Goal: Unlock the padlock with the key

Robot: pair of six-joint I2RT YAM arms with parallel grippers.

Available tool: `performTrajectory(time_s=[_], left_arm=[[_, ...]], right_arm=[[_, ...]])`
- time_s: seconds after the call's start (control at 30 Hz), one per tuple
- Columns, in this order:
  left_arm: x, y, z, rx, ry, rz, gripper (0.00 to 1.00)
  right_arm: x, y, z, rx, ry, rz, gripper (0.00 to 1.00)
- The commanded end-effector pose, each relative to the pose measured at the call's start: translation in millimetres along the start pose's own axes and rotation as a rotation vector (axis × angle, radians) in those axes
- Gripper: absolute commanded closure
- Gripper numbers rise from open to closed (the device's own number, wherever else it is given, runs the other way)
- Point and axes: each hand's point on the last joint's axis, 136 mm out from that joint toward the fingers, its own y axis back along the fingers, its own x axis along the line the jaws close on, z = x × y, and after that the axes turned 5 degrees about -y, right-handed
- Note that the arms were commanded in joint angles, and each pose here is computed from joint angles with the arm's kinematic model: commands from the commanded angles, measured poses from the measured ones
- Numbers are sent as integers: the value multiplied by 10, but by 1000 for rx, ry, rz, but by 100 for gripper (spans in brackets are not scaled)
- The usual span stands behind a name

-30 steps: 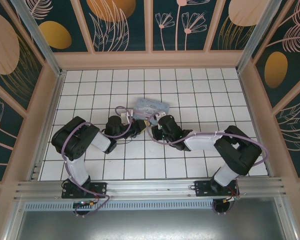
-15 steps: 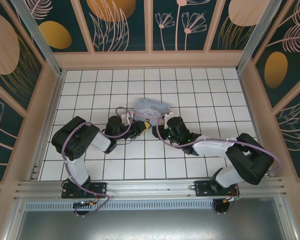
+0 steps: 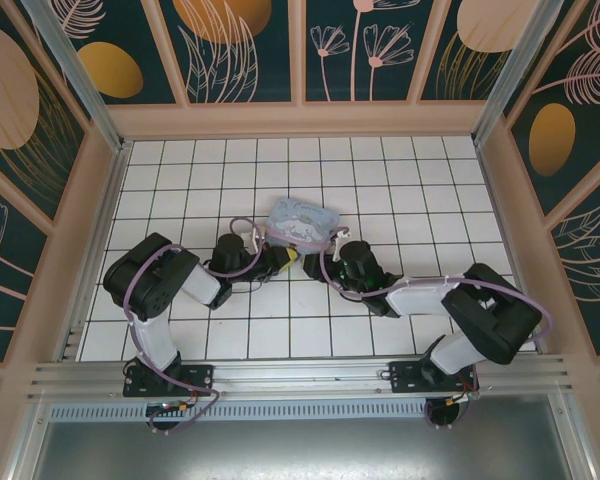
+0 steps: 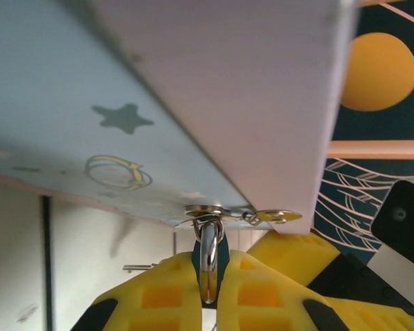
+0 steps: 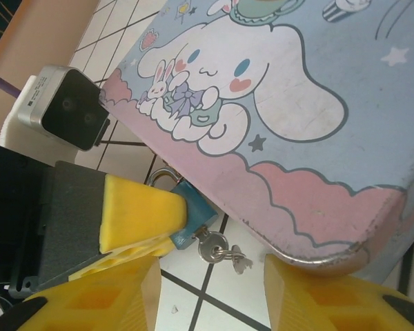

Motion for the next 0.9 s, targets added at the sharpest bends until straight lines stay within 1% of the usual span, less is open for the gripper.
performTrajectory(time_s=[0.0, 0.1, 0.17, 0.3, 0.5, 0.6, 0.87], left_arm=[[31, 38, -230, 90, -22, -3, 93], [64, 71, -260, 94, -31, 15, 84], [67, 91, -267, 94, -40, 24, 80], [10, 133, -250, 83, -61, 27, 67], [-181, 221, -163, 46, -111, 34, 42], [-291, 269, -103, 22, -139, 41, 31], [-551, 387, 106, -58, -209, 85, 10]], right_arm=[[138, -87, 111, -47, -50, 68, 55], [105, -143, 128, -55, -60, 54, 55], [91, -165, 146, -63, -68, 49, 55], [61, -189, 201, -78, -82, 40, 54], [-18, -184, 339, -113, -109, 34, 52], [-44, -194, 433, -126, -121, 36, 51], [-162, -247, 723, -161, -161, 38, 51]])
